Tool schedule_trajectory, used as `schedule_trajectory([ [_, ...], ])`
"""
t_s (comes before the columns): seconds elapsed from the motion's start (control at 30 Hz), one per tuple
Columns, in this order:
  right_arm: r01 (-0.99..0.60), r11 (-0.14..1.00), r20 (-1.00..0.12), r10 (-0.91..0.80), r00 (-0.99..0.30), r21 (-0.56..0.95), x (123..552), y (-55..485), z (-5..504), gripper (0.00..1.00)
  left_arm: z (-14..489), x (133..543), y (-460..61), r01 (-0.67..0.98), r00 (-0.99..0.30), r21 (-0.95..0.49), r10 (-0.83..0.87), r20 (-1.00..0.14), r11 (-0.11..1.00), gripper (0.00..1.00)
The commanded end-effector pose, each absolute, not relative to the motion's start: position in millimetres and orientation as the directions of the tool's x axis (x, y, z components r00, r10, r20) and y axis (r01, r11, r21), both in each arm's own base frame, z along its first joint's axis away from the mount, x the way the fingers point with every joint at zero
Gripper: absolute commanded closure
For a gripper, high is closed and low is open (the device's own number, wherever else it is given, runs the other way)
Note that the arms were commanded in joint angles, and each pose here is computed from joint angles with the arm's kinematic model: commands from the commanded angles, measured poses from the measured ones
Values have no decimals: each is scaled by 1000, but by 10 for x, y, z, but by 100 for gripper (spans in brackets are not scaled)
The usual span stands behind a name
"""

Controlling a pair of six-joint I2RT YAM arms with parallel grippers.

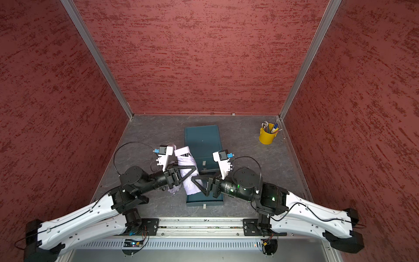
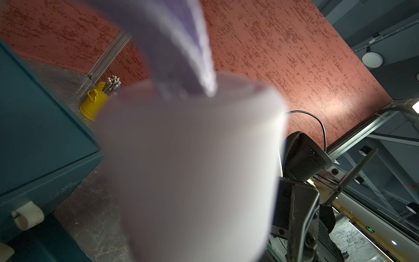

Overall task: Place the umbrella in the drawer by color
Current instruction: Pick up the umbrella from the center of the board.

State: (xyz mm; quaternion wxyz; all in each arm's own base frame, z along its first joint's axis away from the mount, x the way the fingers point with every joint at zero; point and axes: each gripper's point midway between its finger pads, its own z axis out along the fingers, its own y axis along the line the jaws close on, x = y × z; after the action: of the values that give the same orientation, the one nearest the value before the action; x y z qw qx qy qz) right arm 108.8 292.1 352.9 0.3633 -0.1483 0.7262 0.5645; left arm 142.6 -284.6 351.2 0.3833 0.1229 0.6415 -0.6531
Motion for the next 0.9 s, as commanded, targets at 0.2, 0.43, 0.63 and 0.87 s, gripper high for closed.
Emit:
schedule_trajectory([
  [0.2,-616,247,-659,167,-734,748,994,3071,3588,30,3875,1225,-2760,695,-702,-701,-358,-615,-160,69],
  [0.43,-593,284,-646,159,-746,754,1020,3053,3487,55,3883,1139,-2784,703,-706,-679,-321,-631,-211,69],
  [0.63,-581,305,-644,170,-746,754,1044,3000,3422,83,3687,1234,-2832,681,-725,-711,-292,-624,-174,70],
  [0.87,-553,354,-635,179,-751,754,1091,2947,3334,100,3536,1378,-2821,665,-726,-742,-303,-617,-81,36],
])
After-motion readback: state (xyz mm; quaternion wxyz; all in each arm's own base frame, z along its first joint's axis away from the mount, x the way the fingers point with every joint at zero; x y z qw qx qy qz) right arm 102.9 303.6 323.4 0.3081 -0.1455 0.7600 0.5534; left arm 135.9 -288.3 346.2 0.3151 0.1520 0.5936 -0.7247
